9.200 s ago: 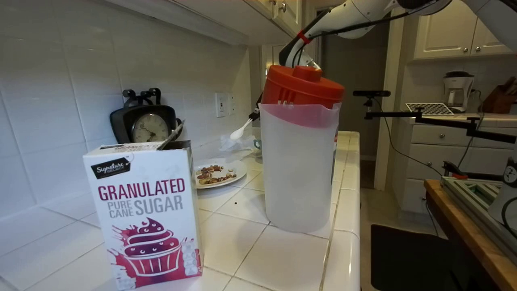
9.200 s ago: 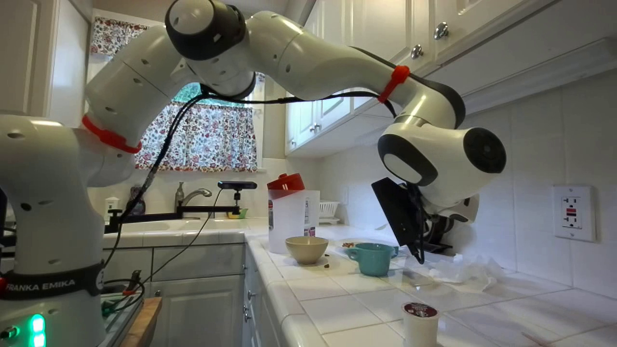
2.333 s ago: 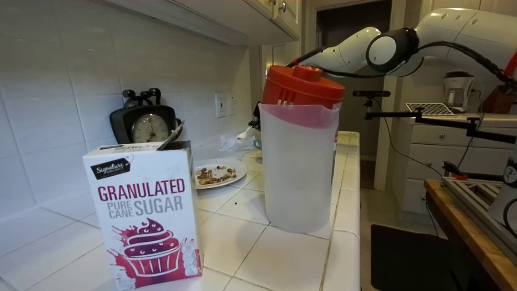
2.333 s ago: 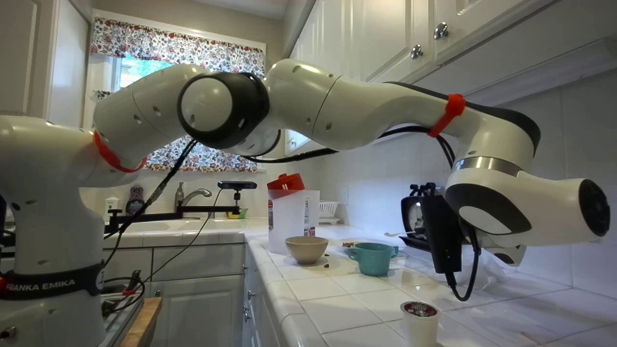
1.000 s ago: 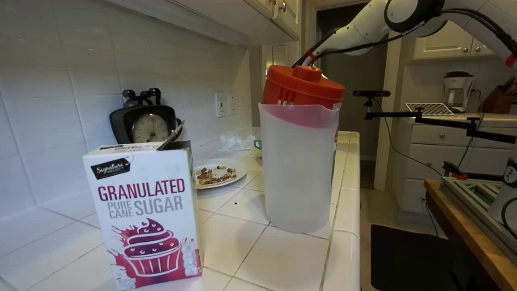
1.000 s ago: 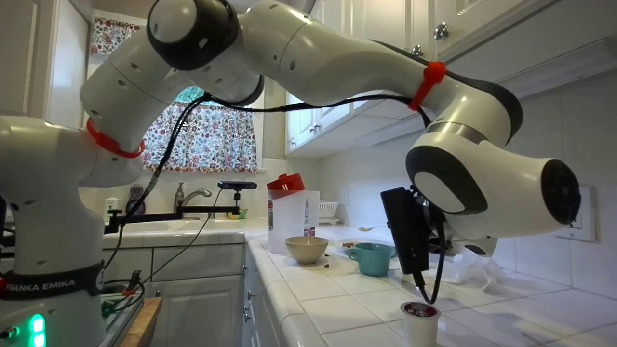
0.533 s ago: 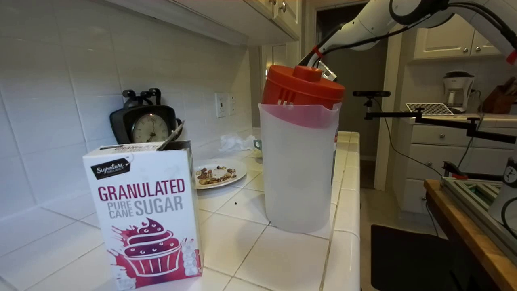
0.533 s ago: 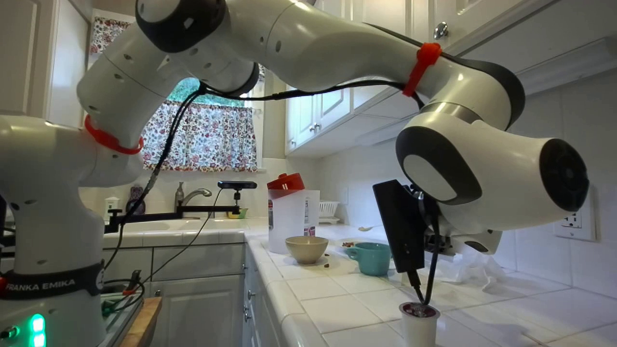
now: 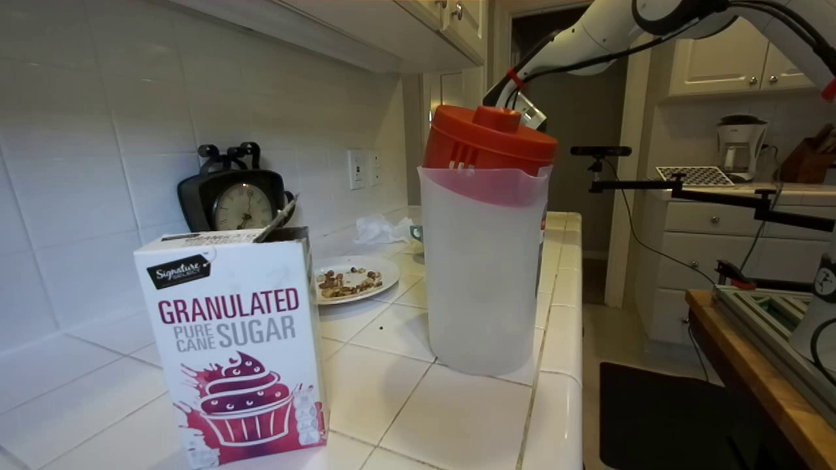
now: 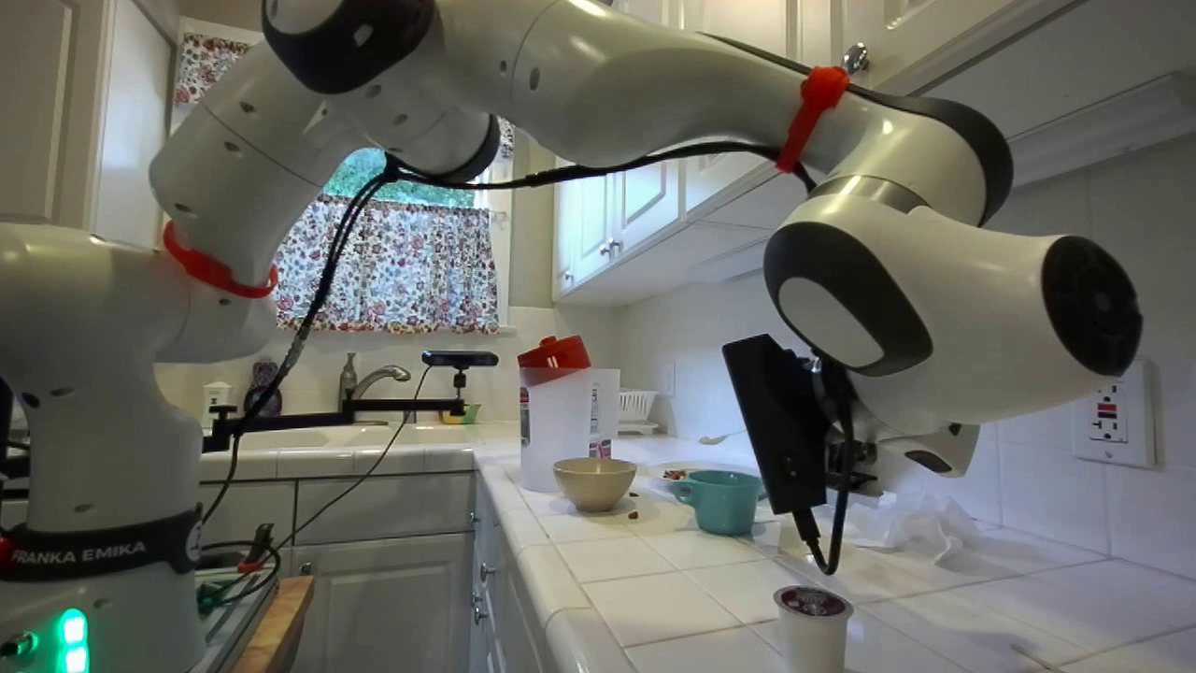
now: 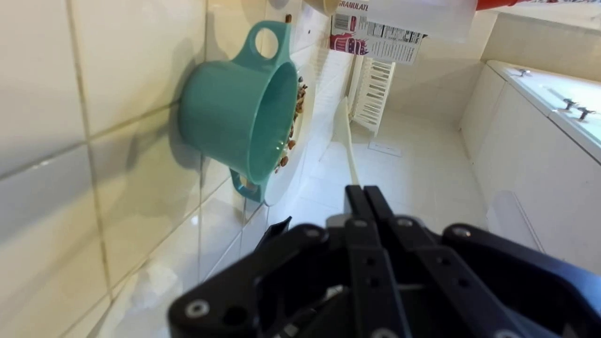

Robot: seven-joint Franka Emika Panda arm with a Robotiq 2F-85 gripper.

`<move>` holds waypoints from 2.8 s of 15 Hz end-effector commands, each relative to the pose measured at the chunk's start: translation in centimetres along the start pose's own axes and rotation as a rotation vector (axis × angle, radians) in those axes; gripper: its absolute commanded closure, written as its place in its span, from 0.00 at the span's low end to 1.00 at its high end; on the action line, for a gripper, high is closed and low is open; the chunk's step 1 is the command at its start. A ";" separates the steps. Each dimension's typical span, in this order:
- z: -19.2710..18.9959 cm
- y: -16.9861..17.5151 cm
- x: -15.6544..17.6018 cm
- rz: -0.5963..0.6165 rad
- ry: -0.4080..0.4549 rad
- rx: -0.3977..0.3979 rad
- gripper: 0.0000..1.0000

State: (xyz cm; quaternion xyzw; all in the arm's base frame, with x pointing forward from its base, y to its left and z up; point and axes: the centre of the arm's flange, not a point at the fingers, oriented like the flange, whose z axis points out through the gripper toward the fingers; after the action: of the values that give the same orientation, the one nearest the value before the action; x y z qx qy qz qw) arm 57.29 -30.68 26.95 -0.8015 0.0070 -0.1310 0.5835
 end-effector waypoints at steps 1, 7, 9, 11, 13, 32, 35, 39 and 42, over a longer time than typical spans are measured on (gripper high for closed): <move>0.1 -1.1 -0.7 -0.019 0.037 -0.021 0.99; -1.0 -1.5 -0.7 -0.020 0.061 -0.059 0.99; -1.2 -1.7 -0.5 -0.022 0.065 -0.071 0.99; -1.2 -1.8 -0.5 -0.026 0.069 -0.094 0.99; -1.1 -2.0 -0.4 -0.030 0.078 -0.121 0.99; -1.8 -4.4 -2.1 -0.027 0.094 -0.264 0.99; -1.6 -5.0 -2.0 -0.032 0.085 -0.309 0.99; -0.9 -6.2 -1.4 -0.052 0.060 -0.391 0.99; 0.0 -7.3 -1.0 -0.074 0.035 -0.441 0.99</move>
State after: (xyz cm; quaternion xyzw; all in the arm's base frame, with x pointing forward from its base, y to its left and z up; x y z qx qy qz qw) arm 56.23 -29.73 32.88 -0.8941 0.0210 -0.1629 0.4166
